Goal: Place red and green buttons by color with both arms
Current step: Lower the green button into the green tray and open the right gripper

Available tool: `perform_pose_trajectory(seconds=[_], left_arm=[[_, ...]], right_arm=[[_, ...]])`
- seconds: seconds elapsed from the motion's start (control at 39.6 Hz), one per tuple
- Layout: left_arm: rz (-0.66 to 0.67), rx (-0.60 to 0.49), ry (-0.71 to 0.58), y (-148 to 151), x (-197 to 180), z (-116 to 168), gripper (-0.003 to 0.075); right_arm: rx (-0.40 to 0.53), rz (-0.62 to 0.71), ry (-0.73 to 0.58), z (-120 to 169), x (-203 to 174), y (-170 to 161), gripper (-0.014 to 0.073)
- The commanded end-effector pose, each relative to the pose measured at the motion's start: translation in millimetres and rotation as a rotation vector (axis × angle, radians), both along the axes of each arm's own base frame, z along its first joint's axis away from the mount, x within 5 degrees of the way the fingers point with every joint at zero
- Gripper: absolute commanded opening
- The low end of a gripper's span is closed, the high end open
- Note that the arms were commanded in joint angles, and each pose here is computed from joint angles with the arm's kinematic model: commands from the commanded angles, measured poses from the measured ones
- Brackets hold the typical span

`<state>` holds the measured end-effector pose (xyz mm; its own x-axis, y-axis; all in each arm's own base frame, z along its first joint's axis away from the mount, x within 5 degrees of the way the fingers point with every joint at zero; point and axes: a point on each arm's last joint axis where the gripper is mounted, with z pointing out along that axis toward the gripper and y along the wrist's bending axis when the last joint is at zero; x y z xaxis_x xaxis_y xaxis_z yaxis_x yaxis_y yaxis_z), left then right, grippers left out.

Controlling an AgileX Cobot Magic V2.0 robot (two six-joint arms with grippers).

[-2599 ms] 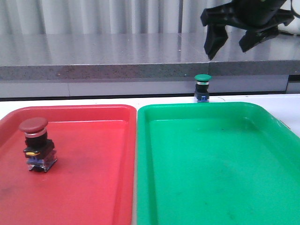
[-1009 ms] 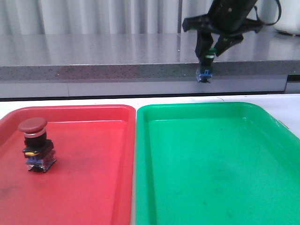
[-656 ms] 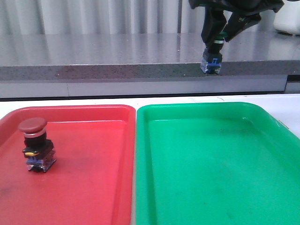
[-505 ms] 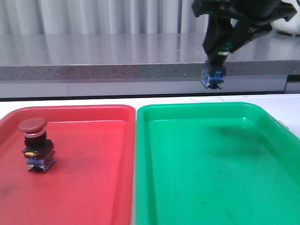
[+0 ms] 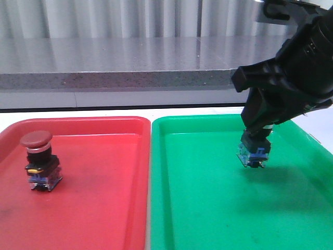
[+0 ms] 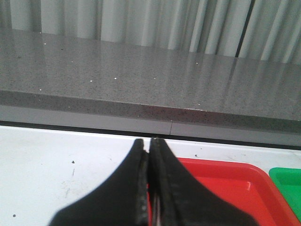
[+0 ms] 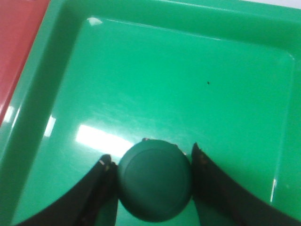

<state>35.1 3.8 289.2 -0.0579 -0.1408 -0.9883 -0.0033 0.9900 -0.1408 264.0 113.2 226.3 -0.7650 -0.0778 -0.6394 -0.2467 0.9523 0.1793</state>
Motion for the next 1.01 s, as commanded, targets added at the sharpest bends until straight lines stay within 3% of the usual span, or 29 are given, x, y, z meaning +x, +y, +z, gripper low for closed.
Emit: perform_pose_trajectory(seconds=[0.0,0.38,0.5,0.76,0.98], left_arm=[[-0.013,-0.011,-0.093,-1,-1,15,-0.002],[-0.013,-0.011,-0.093,-1,-1,15,-0.002],[-0.013,-0.011,-0.093,-1,-1,15,-0.002],[-0.013,-0.011,-0.093,-1,-1,15,-0.002],[-0.013,-0.011,-0.093,-1,-1,15,-0.002]], right_arm=[[0.052,-0.011,-0.112,22,2,1,0.0195],[0.024,-0.013,-0.048,-1,11,5,0.0223],[0.026,-0.013,-0.053,1,11,4,0.0296],[0.023,-0.011,-0.046,1,10,4,0.0534],[0.056,-0.016,-0.068,19,1,2,0.0568]])
